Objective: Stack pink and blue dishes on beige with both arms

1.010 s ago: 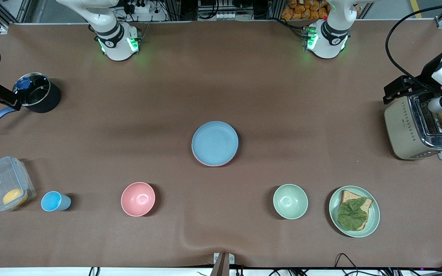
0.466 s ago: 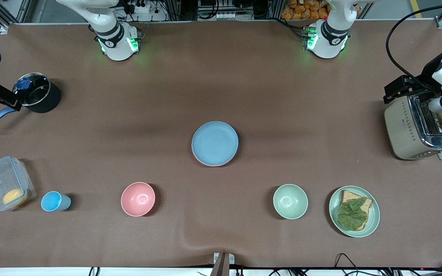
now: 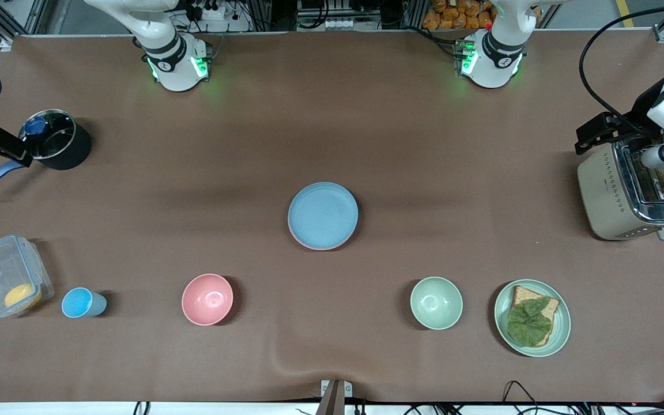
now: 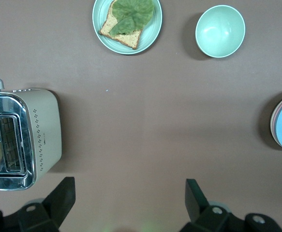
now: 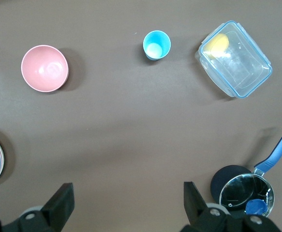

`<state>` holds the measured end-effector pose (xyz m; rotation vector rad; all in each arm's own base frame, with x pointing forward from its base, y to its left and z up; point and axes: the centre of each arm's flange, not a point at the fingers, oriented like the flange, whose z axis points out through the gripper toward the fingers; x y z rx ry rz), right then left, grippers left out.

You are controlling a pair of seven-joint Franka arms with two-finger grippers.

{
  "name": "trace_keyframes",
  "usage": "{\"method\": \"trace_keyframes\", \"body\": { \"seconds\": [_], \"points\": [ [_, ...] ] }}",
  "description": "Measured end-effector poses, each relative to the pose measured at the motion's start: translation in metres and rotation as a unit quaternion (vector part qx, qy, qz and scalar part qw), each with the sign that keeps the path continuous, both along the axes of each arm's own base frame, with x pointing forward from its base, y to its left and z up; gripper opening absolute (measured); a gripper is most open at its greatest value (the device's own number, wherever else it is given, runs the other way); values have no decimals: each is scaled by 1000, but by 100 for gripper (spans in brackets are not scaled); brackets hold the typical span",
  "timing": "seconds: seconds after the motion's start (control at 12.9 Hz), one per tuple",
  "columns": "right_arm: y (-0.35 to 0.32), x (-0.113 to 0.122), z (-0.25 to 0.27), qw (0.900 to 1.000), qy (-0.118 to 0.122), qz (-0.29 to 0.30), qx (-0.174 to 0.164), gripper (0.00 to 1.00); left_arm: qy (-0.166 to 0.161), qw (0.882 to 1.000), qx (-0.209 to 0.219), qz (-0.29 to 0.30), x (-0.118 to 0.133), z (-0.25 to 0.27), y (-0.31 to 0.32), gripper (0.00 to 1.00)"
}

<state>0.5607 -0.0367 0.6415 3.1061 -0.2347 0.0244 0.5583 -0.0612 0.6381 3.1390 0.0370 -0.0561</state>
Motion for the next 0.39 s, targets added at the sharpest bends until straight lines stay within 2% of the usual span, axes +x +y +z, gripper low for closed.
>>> {"method": "trace_keyframes", "body": {
  "seconds": [0.39],
  "points": [
    [0,0,0,1000,0,0,0,100,-22,1000,-4,2,8,10,2,100]
  ]
}}
